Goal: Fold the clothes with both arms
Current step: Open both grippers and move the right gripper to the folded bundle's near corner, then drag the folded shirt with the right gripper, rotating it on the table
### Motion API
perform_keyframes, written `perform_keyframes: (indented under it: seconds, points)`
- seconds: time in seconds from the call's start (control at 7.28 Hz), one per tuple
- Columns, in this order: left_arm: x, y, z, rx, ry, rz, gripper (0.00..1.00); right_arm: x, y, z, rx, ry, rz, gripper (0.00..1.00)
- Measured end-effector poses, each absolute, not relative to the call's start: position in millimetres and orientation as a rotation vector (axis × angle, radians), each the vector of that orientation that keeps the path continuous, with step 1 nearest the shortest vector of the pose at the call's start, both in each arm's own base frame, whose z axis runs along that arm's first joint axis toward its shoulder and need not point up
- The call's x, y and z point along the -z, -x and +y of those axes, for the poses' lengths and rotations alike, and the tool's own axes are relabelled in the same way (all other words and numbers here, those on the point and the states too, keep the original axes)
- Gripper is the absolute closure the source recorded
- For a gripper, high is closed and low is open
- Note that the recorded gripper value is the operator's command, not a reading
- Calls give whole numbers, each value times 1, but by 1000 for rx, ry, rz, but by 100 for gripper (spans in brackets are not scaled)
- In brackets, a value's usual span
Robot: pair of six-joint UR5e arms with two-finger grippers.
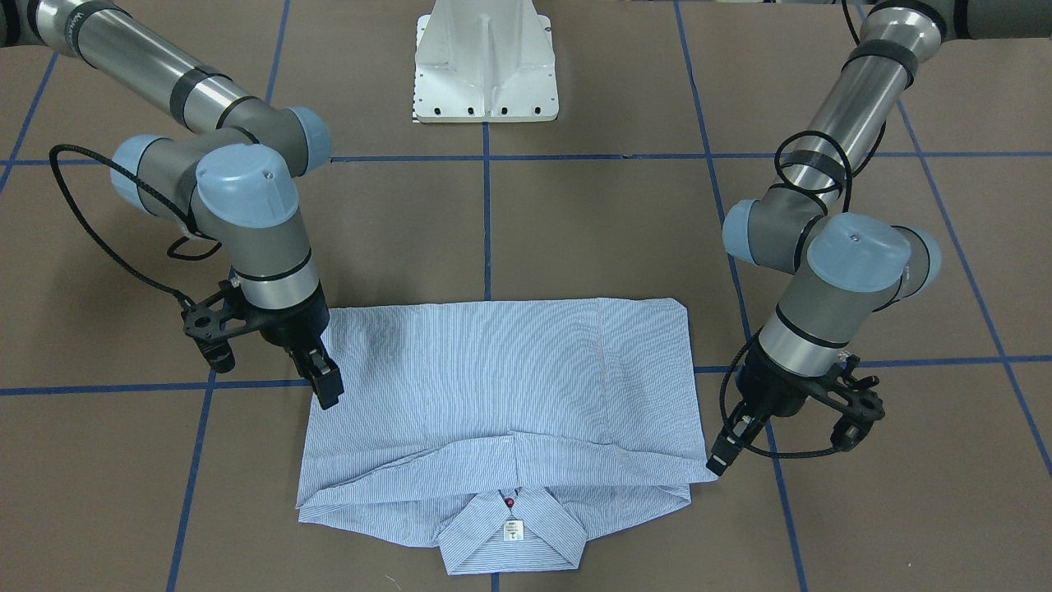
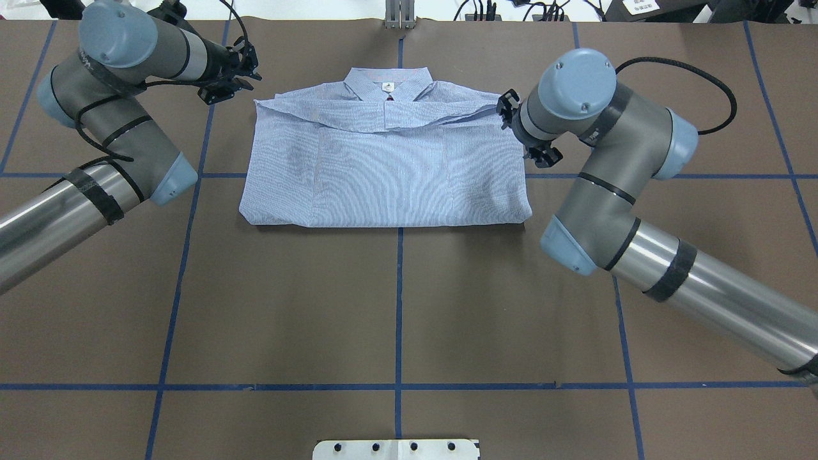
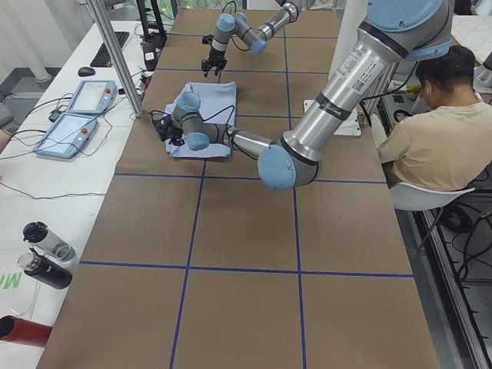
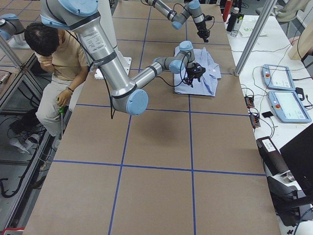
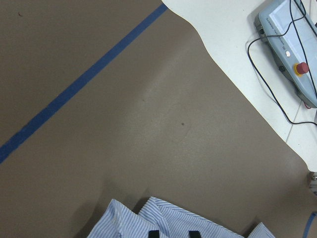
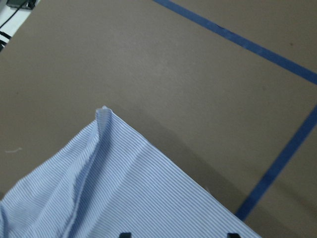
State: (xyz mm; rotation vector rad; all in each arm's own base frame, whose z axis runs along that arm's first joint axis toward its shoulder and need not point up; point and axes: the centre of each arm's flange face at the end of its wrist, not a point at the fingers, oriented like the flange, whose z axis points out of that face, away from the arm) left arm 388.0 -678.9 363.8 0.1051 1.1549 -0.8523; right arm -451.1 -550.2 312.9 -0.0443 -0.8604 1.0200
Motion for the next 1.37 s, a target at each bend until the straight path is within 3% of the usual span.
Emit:
perform_keyframes:
  seconds: [0.27, 0.69, 1.1, 1.24, 1.37]
  points:
    - [-371, -386, -677, 853, -103, 1148, 69, -335, 456, -486, -979, 81, -860, 28]
    - [-380, -383, -674, 849, -106, 1141, 69, -358, 464, -460, -962, 98, -828, 29]
    - [-383, -381, -671, 844, -110, 1149, 69, -366, 474, -461, -968, 105, -807, 47]
    - [-383, -382, -671, 843, -111, 1150, 69, -366, 476, -462, -972, 101, -806, 81]
    - [-383, -382, -671, 843, -111, 1150, 69, -362, 478, -465, -977, 93, -810, 100]
